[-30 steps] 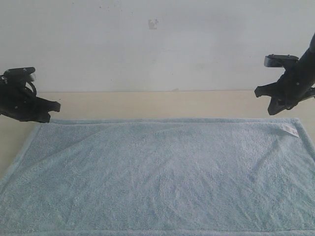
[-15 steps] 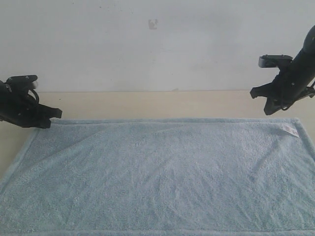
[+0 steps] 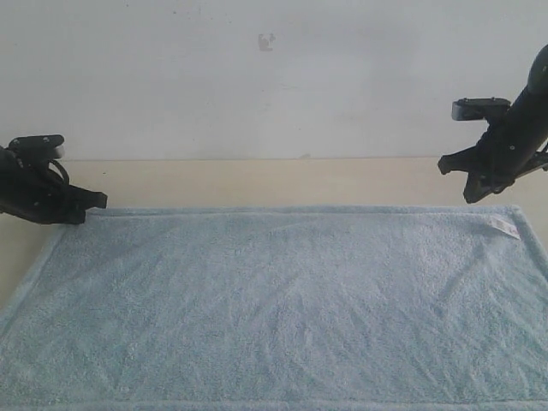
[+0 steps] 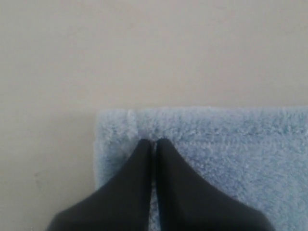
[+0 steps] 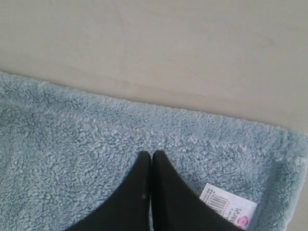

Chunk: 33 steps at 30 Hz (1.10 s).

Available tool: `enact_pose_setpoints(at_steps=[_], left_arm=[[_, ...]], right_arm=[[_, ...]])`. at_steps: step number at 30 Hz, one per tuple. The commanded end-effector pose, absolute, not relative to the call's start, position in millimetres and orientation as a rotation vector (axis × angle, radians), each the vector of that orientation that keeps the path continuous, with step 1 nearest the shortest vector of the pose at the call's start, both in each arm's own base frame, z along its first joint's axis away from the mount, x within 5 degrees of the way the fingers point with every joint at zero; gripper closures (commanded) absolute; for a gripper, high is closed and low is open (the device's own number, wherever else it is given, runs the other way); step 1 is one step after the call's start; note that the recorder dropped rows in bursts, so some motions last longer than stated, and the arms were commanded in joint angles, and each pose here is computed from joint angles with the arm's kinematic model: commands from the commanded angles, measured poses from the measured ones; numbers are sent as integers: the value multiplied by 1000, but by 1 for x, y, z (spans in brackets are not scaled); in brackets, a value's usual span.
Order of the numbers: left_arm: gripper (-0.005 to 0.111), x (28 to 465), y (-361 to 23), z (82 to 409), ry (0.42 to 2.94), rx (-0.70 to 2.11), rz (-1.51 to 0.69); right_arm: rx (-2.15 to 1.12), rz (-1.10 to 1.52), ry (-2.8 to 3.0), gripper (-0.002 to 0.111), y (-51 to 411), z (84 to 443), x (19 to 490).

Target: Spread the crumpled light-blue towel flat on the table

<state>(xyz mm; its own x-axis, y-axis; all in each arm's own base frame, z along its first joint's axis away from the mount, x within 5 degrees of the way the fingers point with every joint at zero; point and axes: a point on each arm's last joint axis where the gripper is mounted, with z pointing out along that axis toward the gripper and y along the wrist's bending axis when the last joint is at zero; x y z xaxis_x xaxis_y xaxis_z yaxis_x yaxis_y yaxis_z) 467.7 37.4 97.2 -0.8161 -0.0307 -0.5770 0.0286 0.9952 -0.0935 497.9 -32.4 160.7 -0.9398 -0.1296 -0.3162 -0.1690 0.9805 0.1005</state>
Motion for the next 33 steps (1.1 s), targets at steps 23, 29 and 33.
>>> enact_pose_setpoints(at_steps=[23,29,33], left_arm=[[103,471,43,123,2451,-7,-80],[103,471,43,123,2452,-7,-81],[103,471,43,123,2454,-6,-82]], right_arm=[[-177,-253,2843,108,-61,163,496],[-203,-284,2837,108,-63,158,498],[-211,-279,2862,108,-63,144,499]])
